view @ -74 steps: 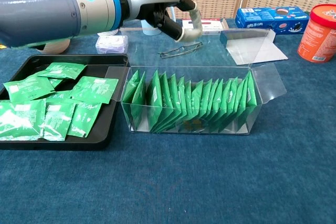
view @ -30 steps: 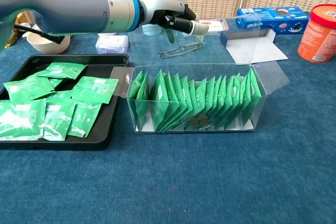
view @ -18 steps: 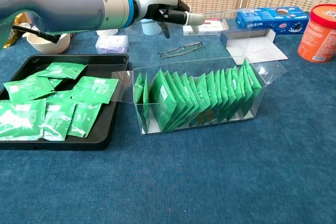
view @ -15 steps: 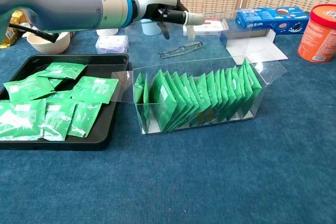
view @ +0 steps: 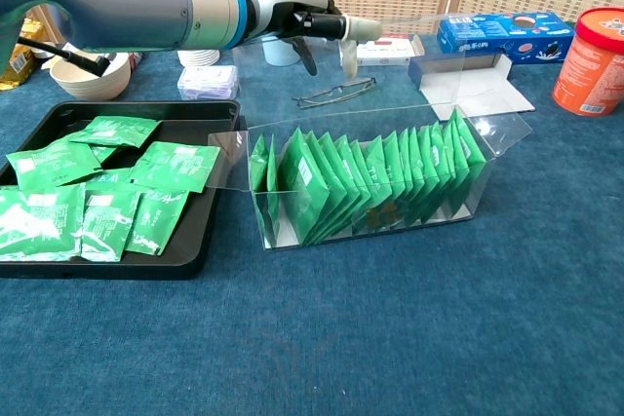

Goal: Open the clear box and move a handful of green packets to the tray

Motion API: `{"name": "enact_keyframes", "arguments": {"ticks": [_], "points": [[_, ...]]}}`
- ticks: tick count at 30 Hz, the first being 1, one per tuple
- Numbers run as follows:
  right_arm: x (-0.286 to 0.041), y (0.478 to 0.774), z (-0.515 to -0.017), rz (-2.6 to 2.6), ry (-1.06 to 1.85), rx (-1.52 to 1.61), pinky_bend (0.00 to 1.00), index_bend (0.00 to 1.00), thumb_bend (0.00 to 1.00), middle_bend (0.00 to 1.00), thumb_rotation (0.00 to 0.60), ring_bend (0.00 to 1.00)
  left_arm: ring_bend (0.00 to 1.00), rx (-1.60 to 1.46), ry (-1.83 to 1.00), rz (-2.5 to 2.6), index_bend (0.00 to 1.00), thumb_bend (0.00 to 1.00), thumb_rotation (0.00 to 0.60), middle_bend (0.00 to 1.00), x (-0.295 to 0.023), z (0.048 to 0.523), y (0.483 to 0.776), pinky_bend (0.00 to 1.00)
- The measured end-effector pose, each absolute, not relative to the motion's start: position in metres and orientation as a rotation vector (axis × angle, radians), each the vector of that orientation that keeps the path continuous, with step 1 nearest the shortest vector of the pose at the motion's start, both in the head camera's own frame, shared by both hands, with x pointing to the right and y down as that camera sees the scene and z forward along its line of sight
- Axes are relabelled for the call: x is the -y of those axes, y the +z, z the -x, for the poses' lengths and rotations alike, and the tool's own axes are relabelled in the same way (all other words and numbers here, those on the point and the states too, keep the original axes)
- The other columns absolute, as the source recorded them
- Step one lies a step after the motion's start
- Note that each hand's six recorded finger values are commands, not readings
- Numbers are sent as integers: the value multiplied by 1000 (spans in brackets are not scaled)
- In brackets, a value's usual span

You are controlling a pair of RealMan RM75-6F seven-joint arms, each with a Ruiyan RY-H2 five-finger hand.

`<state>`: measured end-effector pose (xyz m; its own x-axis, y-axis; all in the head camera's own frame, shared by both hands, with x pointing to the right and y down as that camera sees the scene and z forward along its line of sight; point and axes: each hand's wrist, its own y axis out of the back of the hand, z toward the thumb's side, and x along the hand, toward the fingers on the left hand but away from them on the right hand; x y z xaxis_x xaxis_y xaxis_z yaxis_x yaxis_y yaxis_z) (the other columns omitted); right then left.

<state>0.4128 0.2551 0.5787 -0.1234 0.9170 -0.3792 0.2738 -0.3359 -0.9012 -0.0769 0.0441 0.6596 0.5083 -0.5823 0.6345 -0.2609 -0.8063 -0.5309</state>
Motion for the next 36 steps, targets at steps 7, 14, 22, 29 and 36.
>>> {"name": "enact_keyframes", "arguments": {"ticks": [7, 14, 22, 29, 36], "points": [[-255, 579, -413, 1589, 1493, 1336, 48, 0, 347, 21, 600, 0, 0, -697, -1207, 2413, 531, 319, 172, 125, -44, 76, 659, 229], [-256, 577, -415, 1583, 1494, 1343, 48, 0, 346, 21, 600, 0, 0, -667, -1202, 2445, 545, 311, 175, 124, -51, 71, 660, 229], [-257, 576, -415, 1578, 1491, 1348, 48, 0, 347, 21, 600, 0, 0, -658, -1186, 2474, 574, 312, 176, 129, -54, 68, 655, 230], [-258, 575, -416, 1573, 1494, 1350, 49, 0, 347, 21, 600, 0, 0, -667, -1204, 2485, 580, 314, 174, 129, -51, 72, 657, 229], [-258, 575, -416, 1570, 1498, 1351, 49, 0, 348, 21, 600, 0, 0, -675, -1226, 2510, 537, 313, 172, 128, -50, 74, 662, 229]]}}
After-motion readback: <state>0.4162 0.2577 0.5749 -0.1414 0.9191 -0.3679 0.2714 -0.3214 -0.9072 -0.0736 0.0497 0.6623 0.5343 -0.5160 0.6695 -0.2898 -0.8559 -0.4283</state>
